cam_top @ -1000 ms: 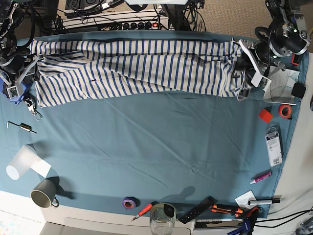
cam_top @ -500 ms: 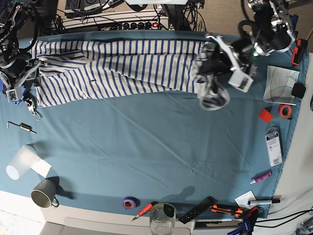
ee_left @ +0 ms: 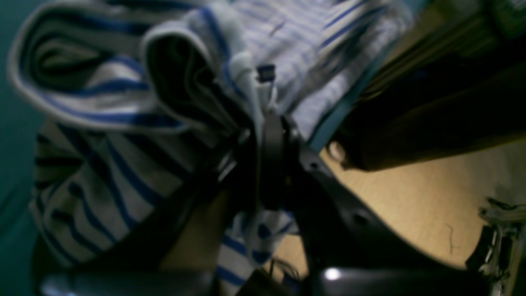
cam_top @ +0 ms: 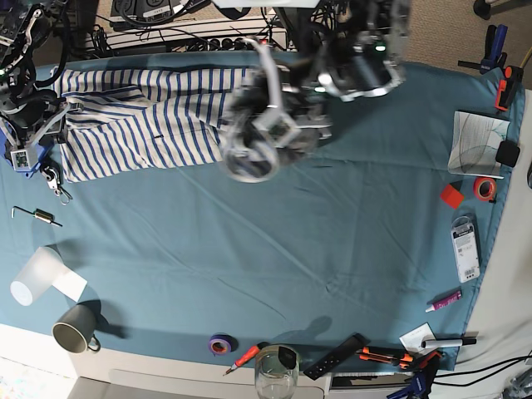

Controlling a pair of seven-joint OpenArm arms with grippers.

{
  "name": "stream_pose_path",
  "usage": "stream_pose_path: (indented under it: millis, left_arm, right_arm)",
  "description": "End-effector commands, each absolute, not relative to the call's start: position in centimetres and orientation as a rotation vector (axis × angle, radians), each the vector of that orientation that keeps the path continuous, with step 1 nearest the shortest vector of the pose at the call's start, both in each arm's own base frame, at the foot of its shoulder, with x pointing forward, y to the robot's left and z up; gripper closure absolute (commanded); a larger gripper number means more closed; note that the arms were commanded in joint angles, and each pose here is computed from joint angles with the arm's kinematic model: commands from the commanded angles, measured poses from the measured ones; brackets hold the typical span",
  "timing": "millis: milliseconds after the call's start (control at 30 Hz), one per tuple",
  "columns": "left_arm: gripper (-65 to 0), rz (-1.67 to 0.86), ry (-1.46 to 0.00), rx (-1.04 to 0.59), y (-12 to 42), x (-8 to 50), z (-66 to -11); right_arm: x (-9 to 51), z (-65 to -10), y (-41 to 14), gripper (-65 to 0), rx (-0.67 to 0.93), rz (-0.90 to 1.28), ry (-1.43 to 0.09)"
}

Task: Fold the T-shirt properly
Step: 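Carry the held shirt end with the left gripper toward the right gripper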

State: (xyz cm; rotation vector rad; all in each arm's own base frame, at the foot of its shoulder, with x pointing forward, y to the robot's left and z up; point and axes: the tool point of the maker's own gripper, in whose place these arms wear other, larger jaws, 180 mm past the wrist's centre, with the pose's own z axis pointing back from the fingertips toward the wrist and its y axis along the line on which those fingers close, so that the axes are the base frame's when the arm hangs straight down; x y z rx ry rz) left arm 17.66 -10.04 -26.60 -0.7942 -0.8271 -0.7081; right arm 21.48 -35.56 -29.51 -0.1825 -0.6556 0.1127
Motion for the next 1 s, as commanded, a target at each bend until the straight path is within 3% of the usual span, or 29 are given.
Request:
stream_pose_path:
  millis: [0,267,633,967]
  left_arm:
    - [0.0,-0.709,-0.877,-0.843,-11.3,17.8,-25.1]
    - [0.0,-0.788,-0.891,-0.883,-15.7,17.6,-24.5]
    - [0.0,-0.756,-0.798,-0.863,-16.7,19.4,-28.3]
    - [0.0,-0.73,-0.833,-0.91,-18.0,19.7,-26.6]
  right_arm:
    - [22.1,-28.3,-35.9,-22.2,-0.204,0.126,-0.688]
    - [21.7,-28.5,-36.3,-22.2,-0.211,0.094,-0.668]
    - [21.5,-28.5,-36.8,-22.2,-0.238,0.08,-0.654]
    - [21.5,-28.5,-36.8,-22.2,-0.238,0.08,-0.655]
